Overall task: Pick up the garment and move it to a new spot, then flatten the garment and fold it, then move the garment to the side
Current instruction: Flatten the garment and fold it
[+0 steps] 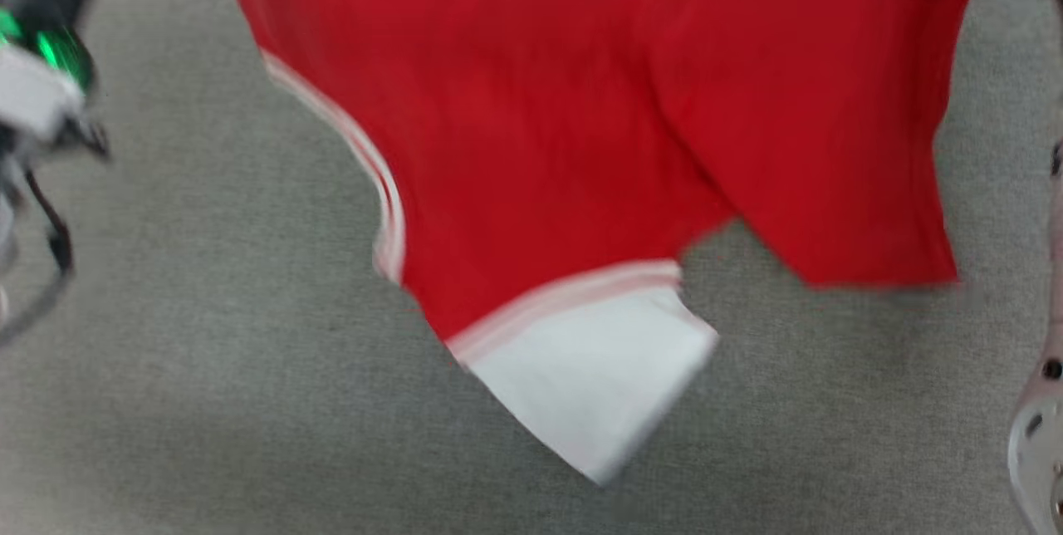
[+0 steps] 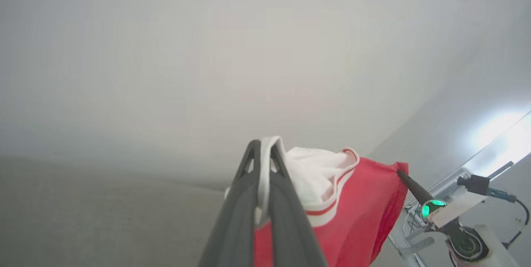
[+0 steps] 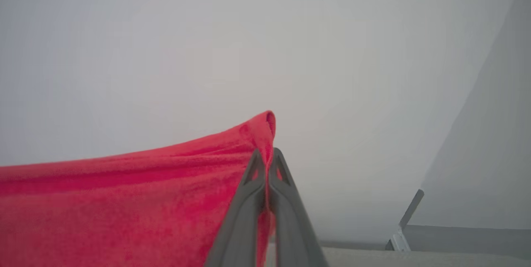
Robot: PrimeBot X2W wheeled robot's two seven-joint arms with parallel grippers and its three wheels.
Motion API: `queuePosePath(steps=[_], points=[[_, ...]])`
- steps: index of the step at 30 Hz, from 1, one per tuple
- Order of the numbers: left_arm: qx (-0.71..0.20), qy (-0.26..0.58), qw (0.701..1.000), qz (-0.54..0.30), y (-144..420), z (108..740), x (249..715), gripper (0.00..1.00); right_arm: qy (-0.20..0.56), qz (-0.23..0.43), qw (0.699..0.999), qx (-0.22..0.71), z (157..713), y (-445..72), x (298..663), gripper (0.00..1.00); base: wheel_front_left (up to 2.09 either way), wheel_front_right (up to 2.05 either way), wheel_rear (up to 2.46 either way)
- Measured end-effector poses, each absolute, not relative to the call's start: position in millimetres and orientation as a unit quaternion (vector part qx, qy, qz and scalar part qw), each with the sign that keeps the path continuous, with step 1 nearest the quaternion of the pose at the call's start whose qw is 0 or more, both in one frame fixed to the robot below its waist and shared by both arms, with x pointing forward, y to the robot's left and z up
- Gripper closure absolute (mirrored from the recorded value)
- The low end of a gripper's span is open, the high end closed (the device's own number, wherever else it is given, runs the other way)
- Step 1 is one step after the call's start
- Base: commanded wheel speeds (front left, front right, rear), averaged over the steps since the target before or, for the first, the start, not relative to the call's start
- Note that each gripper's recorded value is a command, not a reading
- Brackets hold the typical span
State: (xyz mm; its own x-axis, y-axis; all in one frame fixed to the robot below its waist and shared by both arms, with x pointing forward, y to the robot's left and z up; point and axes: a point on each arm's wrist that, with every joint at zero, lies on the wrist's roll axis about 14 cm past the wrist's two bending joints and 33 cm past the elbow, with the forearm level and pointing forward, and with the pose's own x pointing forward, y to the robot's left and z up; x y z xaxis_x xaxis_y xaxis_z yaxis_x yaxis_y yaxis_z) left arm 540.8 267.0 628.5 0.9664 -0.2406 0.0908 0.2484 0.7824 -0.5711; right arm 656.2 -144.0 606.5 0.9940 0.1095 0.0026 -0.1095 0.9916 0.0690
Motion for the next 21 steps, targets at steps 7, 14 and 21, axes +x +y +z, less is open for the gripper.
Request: queuePosePath(steps=[7,14,21], points=[[-0.309,-0.113,0.936,-0.122,283.5,716.1,604.6,1.0,-0.115,-0.011,0.991,0.068,674.9,-184.8,669.0,1.0,0.0,0.0,0.0],[-0.312,-0.207,0.918,-0.133,281.3,782.3,626.7,1.0,-0.18,-0.021,0.98,0.085,725.2,-199.0,675.2,1.0,0.0,0.0,0.0],[-0.305,-0.129,0.934,-0.135,272.0,723.5,624.0,1.0,-0.112,-0.008,0.992,0.056,672.3,-184.3,680.7,1.0,0.0,0.0,0.0]])
